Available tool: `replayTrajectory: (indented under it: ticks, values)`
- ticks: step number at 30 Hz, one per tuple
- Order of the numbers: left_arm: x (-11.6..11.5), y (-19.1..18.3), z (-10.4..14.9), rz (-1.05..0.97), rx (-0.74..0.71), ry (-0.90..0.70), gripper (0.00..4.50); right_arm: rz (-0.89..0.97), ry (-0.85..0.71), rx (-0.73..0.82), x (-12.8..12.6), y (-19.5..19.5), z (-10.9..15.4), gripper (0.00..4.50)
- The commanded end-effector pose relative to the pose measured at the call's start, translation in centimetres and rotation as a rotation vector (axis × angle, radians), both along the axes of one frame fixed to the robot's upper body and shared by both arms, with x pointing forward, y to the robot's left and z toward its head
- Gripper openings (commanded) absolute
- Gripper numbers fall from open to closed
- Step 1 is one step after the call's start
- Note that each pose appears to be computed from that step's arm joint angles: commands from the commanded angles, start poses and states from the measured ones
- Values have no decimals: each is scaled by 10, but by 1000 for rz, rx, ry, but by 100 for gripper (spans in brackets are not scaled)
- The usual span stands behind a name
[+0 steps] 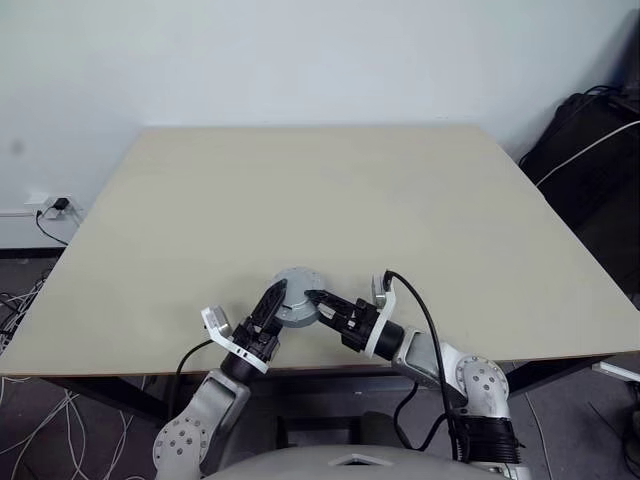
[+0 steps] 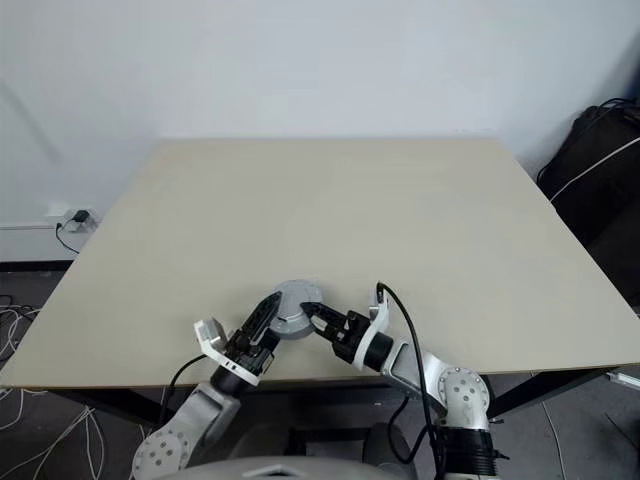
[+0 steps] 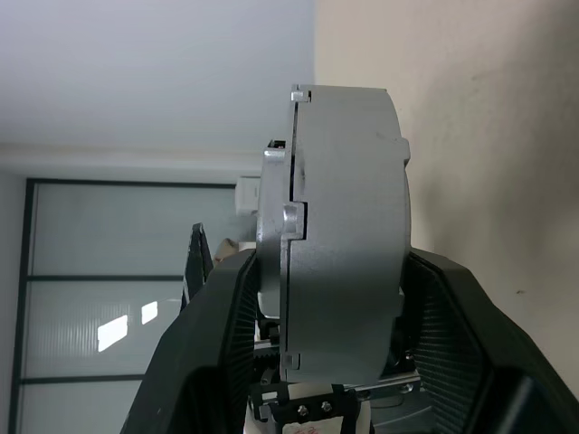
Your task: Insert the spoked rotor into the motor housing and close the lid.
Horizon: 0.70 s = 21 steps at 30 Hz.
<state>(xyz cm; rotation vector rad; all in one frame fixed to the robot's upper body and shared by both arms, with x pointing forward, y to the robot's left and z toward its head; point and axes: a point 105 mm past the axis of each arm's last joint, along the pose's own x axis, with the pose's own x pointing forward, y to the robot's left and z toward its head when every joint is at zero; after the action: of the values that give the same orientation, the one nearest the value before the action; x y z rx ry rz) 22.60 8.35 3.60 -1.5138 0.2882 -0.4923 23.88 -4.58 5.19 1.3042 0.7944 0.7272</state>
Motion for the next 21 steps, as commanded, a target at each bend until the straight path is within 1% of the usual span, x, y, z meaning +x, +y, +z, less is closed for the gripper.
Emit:
replayTrajectory:
  ticks: [1,12,13,14,15,21]
  values:
    - [8,-15,20,13,-101,-53,448,8,-75,69,3,4,22,210]
    - [11,-16,20,13,-77,-44,448,17,-97,60,1,3,24,210]
    - [11,-16,20,14,-72,-39,411,20,-100,56,1,4,24,210]
    - [12,-16,19,14,-68,-35,390,22,-102,54,1,4,24,210]
    - [12,-16,19,15,-66,-34,357,24,-103,52,1,4,24,210]
    - [14,-16,19,15,-48,-30,357,30,-109,44,1,5,24,210]
